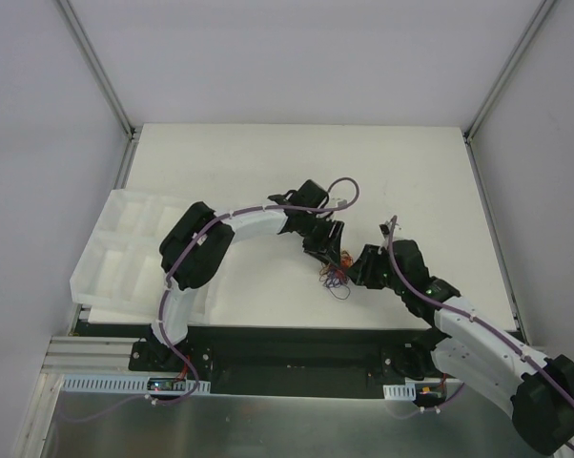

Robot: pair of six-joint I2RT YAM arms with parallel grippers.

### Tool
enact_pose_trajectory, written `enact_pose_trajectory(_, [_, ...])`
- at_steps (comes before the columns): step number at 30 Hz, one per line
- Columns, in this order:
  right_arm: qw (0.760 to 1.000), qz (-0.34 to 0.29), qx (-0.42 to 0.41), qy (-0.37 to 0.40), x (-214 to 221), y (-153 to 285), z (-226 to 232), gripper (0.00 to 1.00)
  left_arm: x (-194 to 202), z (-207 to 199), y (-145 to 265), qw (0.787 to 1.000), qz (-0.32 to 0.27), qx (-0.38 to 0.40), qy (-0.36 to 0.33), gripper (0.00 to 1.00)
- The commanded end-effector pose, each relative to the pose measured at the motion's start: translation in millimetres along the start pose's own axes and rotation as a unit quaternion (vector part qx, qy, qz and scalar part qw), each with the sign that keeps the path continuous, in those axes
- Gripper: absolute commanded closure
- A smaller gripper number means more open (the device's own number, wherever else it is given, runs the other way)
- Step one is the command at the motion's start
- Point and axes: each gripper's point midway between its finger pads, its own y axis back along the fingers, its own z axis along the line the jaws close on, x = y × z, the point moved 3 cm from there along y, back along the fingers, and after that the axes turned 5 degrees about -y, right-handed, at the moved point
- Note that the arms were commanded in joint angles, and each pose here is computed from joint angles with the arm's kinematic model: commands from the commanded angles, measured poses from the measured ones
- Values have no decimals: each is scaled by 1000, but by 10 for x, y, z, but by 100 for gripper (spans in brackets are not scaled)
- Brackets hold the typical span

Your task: Untangle the cables

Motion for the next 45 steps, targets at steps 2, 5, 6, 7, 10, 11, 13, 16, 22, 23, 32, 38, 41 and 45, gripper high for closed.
enact_pose_trajectory(2, [1000,-12,-14,9,-70,8,52,57,79,-206,196,999,-13,25,-23,49])
enact_pose_trajectory(5, [1000,-9,-11,12,-55,0,27,57,125,-202,181,999,-5,33,-21,47])
enact_pose_trajectory(6, [1000,-7,-11,9,-48,2,26,57,140,-196,169,999,-3,33,-18,49])
enact_pose_trajectory(7, [1000,-3,-12,8,-27,0,21,57,147,-179,164,999,-4,31,-14,52])
enact_pose_trajectory(10, [1000,0,-19,3,-9,-7,39,57,179,-197,172,999,-4,30,-10,58])
enact_pose_trajectory(11, [1000,2,-18,2,-1,-9,30,57,186,-220,180,999,-7,30,-13,56])
enact_pose_trajectory(13, [1000,3,-17,5,6,-14,21,57,187,-240,245,999,-17,21,-21,49])
enact_pose_trajectory(16, [1000,7,-15,6,14,-28,14,57,223,-229,339,999,-30,4,-33,44])
enact_pose_trajectory(22, [1000,13,-20,0,57,-35,10,57,272,-255,432,998,-37,1,-60,56])
enact_pose_trajectory(23, [1000,13,-19,1,59,-35,5,57,277,-248,424,998,-36,1,-60,60])
enact_pose_trajectory(32, [1000,10,-21,3,44,-30,17,57,305,-364,311,997,-18,22,-76,65])
enact_pose_trajectory(38, [1000,11,-21,4,49,-31,12,57,360,-349,181,997,-3,17,-80,67])
enact_pose_trajectory(41, [1000,12,-22,3,46,-31,20,57,325,-305,132,996,-6,4,-85,64])
enact_pose_trajectory(45, [999,7,-32,4,19,-42,61,57,319,-265,94,996,-3,-12,-91,63])
